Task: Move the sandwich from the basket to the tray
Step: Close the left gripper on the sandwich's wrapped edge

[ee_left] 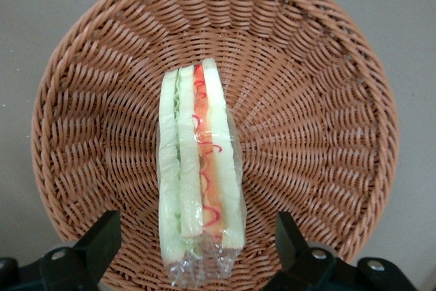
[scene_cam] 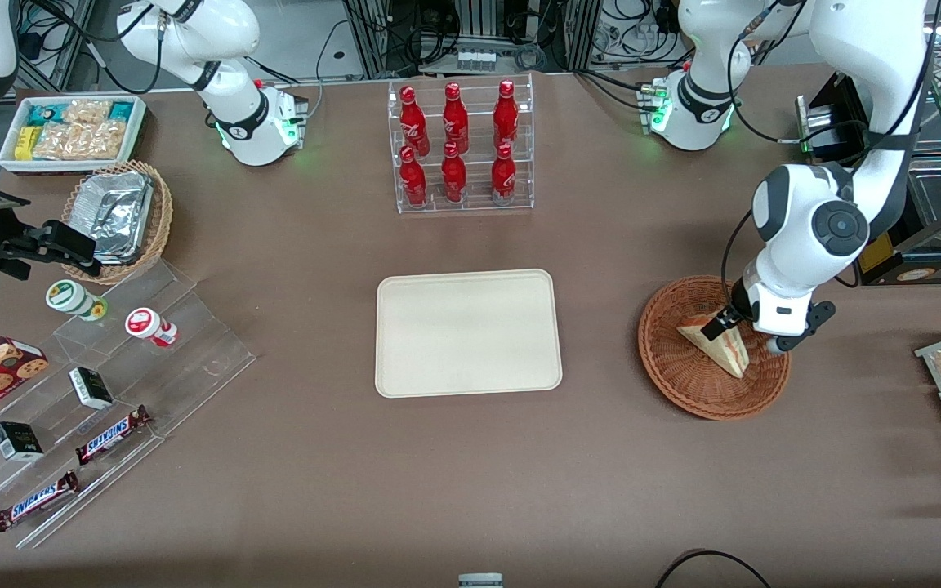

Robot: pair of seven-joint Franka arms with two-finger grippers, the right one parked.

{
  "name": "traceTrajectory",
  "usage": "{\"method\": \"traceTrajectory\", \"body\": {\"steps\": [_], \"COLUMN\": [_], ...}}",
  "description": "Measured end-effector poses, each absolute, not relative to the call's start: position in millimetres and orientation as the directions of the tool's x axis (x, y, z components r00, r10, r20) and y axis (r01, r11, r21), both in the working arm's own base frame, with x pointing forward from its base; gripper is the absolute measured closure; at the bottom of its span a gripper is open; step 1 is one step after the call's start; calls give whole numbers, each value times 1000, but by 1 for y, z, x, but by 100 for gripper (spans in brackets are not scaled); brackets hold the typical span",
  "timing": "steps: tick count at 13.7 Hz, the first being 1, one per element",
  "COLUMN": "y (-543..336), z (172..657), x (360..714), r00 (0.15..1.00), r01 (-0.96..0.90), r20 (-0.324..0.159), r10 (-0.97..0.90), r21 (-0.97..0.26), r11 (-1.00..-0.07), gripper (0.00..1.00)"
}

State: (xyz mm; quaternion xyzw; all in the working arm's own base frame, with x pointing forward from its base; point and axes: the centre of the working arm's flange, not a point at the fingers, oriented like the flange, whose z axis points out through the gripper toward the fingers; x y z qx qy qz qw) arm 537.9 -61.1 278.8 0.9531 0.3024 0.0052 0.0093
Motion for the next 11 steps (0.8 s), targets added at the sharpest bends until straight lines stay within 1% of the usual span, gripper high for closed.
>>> {"method": "traceTrajectory", "body": {"steps": [3, 4, 5, 6, 8, 10, 11], "y": [-61, -61, -60, -59, -59, -60, -60], "z": [261, 256, 253, 251, 251, 255, 259], "x": [539, 539, 539, 540, 540, 543, 545], "r00": [816, 814, 807, 799, 793, 793, 794], "r01": [578, 581, 591, 602, 609, 608, 608], "r20": [-2, -4, -2, -3, -2, 4, 8], "r10": [578, 581, 591, 602, 609, 609, 608], "r21": [20, 19, 21, 21, 22, 27, 31], "r11": [-816, -813, -807, -799, -793, -793, -793], "gripper": [0, 5, 5, 14, 40, 59, 65]}}
